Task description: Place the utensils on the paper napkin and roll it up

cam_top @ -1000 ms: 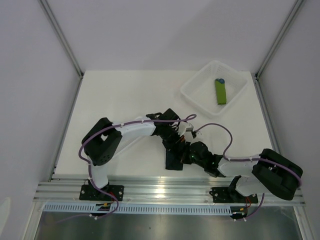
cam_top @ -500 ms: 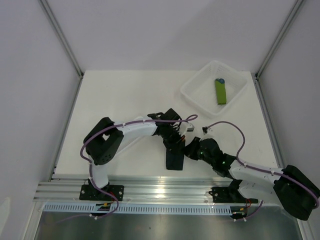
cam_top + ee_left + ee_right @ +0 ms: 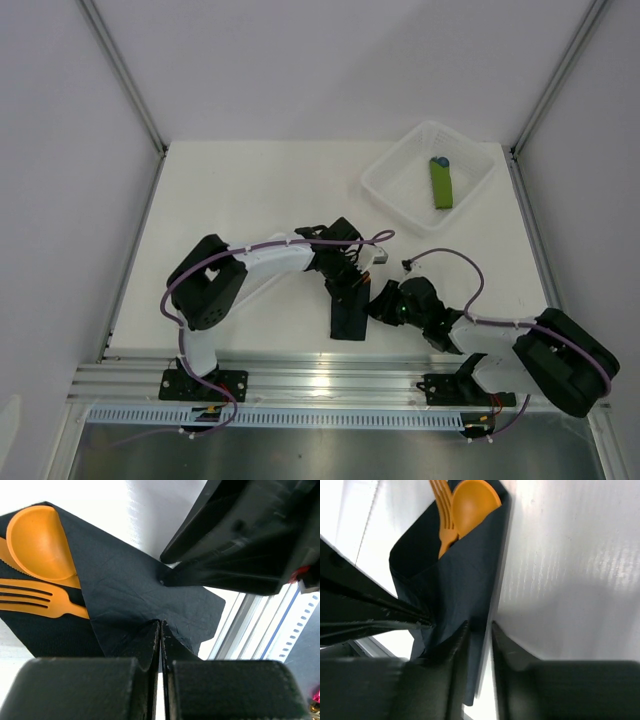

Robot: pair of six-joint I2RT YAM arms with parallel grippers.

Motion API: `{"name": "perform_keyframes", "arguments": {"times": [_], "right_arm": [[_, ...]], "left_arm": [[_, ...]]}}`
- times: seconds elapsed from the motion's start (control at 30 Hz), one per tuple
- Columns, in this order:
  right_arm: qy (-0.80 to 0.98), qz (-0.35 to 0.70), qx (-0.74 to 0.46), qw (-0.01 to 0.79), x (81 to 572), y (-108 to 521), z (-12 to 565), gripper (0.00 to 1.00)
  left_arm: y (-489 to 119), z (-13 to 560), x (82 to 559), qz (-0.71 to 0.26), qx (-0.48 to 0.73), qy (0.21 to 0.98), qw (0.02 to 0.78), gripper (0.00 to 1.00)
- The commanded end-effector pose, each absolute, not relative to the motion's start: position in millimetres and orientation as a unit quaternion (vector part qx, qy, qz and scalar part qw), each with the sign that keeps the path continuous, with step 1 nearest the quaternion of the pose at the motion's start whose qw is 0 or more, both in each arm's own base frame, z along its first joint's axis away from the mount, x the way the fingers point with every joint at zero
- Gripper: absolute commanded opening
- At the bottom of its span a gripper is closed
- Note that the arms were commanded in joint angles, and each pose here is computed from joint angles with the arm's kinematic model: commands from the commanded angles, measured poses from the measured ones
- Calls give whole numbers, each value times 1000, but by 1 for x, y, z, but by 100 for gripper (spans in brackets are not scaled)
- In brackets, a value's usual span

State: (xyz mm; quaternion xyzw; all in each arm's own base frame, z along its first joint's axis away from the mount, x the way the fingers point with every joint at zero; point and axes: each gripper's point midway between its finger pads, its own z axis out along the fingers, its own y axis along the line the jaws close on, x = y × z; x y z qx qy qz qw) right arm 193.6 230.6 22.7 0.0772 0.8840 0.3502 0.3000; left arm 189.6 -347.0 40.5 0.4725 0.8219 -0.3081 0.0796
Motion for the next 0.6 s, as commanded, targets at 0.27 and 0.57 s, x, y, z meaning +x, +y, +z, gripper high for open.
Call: {"name": "perform_keyframes", "arguments": {"times": [0.27, 0.57], "right_arm": [[867, 390, 57, 305, 191, 244, 13, 2], [867, 335, 36, 367, 200, 244, 33, 0]], "left_arm": [[-374, 115, 186, -395, 494, 759, 153, 1], [-391, 98, 171, -439, 484, 750, 102, 1]]}}
